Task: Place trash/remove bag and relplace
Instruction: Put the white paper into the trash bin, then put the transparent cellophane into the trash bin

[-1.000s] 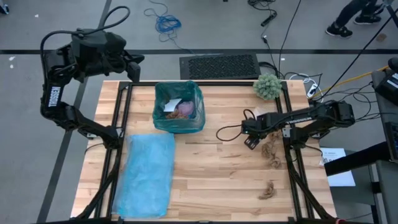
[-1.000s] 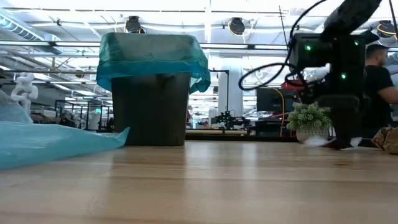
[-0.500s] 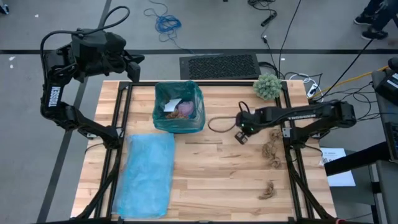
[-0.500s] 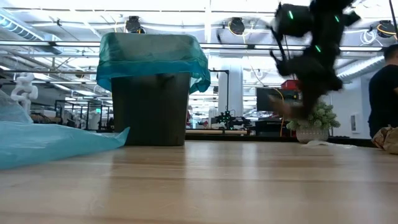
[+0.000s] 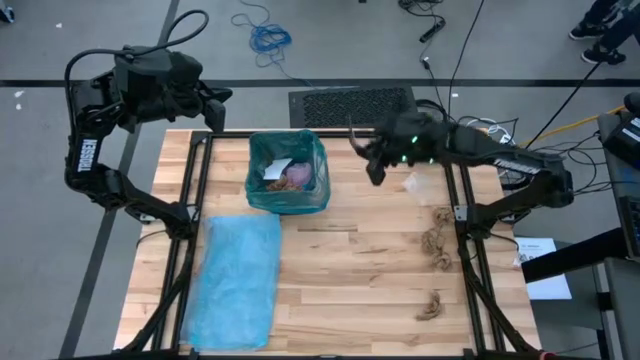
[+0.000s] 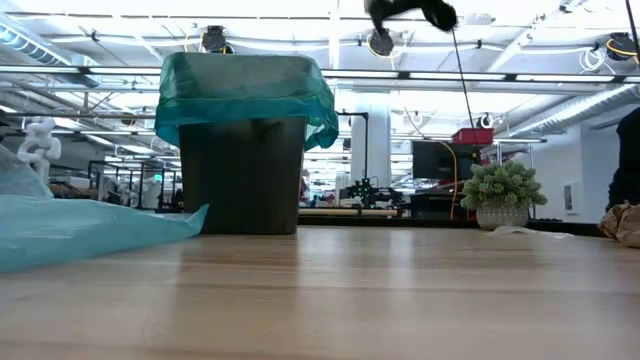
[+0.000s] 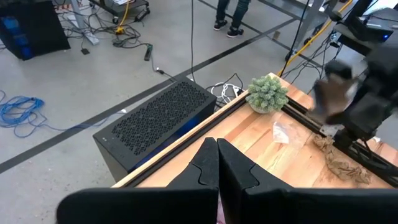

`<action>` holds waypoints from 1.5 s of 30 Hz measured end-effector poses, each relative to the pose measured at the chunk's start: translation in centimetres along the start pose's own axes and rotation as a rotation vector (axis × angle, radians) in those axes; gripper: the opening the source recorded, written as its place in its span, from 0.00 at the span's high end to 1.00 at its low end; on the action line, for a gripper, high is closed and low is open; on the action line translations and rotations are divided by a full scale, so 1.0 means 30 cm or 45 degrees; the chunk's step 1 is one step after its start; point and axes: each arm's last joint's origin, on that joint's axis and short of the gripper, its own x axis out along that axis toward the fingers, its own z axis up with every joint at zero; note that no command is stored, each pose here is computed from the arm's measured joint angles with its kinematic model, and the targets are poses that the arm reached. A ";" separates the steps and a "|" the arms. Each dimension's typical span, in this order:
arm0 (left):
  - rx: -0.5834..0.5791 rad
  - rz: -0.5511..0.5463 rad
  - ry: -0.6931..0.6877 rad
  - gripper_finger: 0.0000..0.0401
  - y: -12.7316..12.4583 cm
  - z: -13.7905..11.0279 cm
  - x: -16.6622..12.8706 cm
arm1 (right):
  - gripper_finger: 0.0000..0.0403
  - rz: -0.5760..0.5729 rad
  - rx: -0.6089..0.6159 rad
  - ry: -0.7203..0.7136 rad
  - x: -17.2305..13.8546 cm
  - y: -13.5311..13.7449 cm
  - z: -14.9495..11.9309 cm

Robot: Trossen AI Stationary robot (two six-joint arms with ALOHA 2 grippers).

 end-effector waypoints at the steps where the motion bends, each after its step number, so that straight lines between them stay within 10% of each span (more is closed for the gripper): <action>1: 0.000 0.000 0.000 1.00 0.000 0.000 0.000 | 1.00 0.039 0.001 -0.041 -0.008 0.001 0.021; 28: -0.013 -0.004 -0.011 1.00 -0.001 0.003 0.000 | 0.98 0.500 0.213 0.023 0.477 0.022 0.004; 45: -0.013 -0.001 -0.011 1.00 -0.001 0.003 0.000 | 0.33 0.497 0.064 0.003 0.473 0.026 0.140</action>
